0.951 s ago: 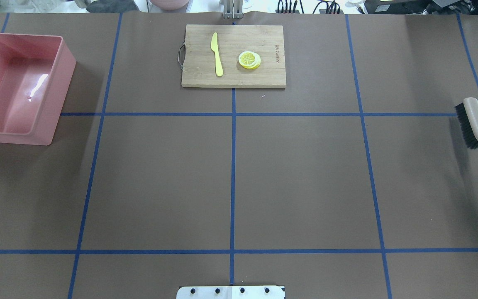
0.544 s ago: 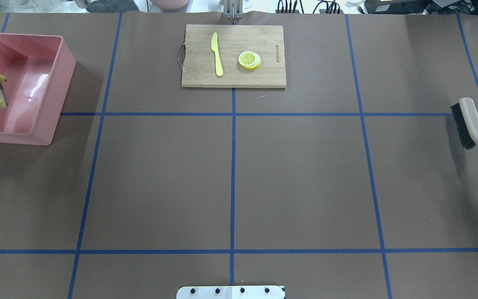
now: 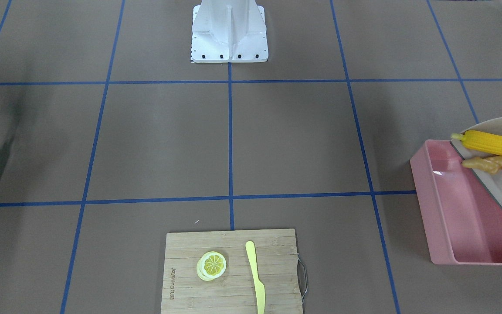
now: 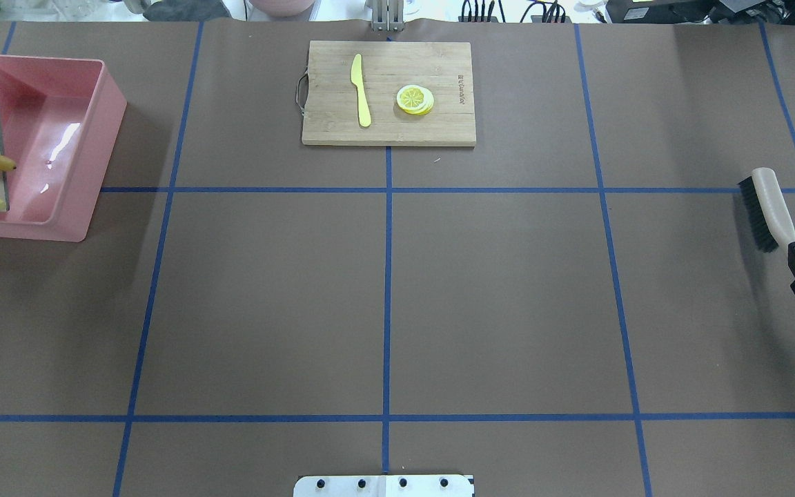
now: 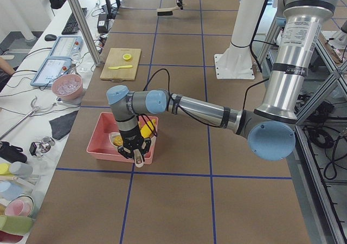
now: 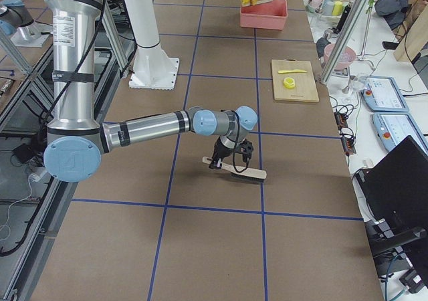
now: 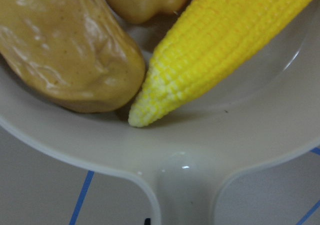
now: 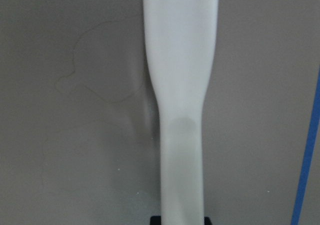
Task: Sweep and dump trash into bin
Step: 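Shake the dustpan over the bin to empty it with the left gripper, then hold the empty dustpan above the pink bin with the left gripper, then bring the white dustpan down onto the table with the left gripper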
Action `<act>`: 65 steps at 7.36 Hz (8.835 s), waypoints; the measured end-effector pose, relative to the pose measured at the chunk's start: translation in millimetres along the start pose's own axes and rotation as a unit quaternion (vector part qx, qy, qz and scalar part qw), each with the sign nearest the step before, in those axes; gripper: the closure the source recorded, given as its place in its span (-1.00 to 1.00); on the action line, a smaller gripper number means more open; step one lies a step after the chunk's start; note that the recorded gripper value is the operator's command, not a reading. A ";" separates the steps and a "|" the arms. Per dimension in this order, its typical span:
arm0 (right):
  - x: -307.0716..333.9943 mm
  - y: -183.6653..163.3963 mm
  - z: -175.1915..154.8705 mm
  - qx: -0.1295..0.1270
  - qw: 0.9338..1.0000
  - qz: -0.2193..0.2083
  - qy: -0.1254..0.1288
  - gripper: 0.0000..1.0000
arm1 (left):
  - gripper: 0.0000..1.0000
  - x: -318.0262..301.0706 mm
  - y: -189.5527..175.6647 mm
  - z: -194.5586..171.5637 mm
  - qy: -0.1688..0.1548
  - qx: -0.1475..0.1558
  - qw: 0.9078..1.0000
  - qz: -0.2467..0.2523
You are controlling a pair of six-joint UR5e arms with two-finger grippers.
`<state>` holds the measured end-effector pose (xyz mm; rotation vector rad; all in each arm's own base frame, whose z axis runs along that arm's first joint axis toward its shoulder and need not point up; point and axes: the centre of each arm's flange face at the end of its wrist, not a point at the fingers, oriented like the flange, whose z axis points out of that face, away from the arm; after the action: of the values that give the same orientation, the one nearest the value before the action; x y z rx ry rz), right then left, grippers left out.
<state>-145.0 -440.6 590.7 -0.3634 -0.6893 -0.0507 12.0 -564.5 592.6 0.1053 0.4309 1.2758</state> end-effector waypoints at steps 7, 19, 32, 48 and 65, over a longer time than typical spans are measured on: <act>-4.4 0.3 -0.8 0.001 1.000 -0.007 0.000 -1.00 | 1.00 -19.8 -6.0 13.9 0.027 -0.035 0.999 0.006; 136.7 2.2 -112.5 0.138 0.989 -0.051 0.025 -1.00 | 1.00 58.6 71.0 2.4 0.020 -0.086 0.995 0.043; 243.4 63.1 -70.0 0.161 0.985 -0.048 0.030 -1.00 | 1.00 14.6 83.1 -142.4 0.007 0.061 0.949 -0.309; 231.5 65.1 -84.1 0.175 0.982 -0.058 0.030 -1.00 | 1.00 230.7 -293.9 -219.4 0.027 0.170 0.979 -0.109; 233.8 65.2 -81.1 0.172 0.983 -0.056 0.029 -1.00 | -0.59 296.5 -433.8 -56.2 -0.014 0.143 0.976 0.165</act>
<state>96.1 -390.4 660.0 0.0089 -0.6461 -0.0469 448.9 -423.5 330.8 0.4536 0.5877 1.5294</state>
